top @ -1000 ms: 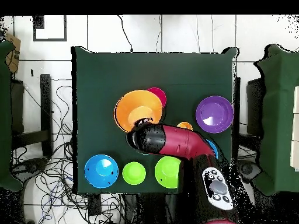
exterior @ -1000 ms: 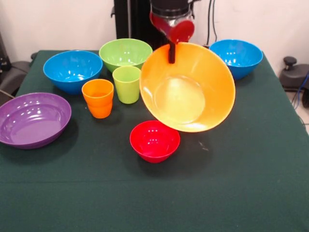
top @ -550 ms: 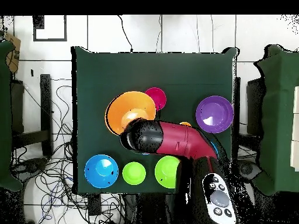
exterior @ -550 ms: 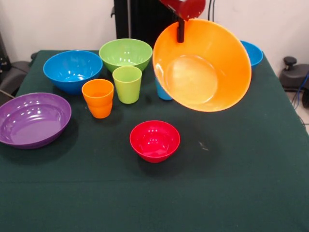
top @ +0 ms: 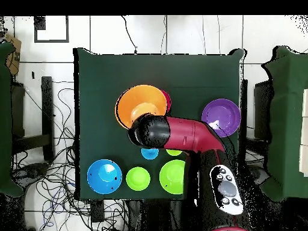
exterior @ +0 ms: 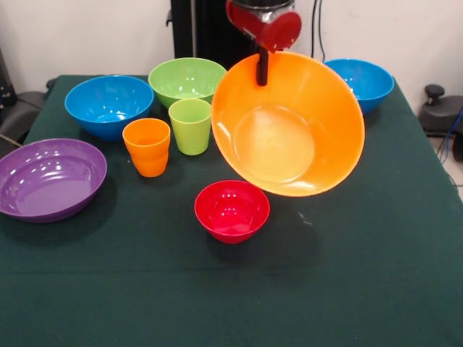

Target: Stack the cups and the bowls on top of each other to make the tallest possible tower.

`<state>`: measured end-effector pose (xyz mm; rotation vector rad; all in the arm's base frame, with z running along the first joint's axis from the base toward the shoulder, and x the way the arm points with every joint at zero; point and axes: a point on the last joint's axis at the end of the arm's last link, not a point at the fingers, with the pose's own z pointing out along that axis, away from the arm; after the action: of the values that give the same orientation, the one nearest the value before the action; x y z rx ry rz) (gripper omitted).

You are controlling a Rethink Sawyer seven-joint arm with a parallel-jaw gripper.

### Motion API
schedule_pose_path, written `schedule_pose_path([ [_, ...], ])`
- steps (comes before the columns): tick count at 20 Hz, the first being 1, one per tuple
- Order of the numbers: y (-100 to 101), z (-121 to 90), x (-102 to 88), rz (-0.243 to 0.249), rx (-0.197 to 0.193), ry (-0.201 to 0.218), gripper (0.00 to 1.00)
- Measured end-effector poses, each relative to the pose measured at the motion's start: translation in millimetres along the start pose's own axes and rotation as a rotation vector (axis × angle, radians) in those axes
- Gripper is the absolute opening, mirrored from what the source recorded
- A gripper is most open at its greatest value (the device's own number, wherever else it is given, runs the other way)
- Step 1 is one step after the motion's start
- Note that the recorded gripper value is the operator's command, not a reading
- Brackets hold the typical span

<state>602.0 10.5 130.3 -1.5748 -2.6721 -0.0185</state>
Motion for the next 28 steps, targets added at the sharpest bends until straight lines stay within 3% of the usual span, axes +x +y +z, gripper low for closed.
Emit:
schedule_pose_path([
  [8,-8,17,-21.8,0.004,0.002,-0.011,0.0],
  [21,-30,50,-71.8,0.04,0.003,0.015,0.0],
  [28,-25,68,-86.9,0.026,-0.022,-0.017,0.0],
])
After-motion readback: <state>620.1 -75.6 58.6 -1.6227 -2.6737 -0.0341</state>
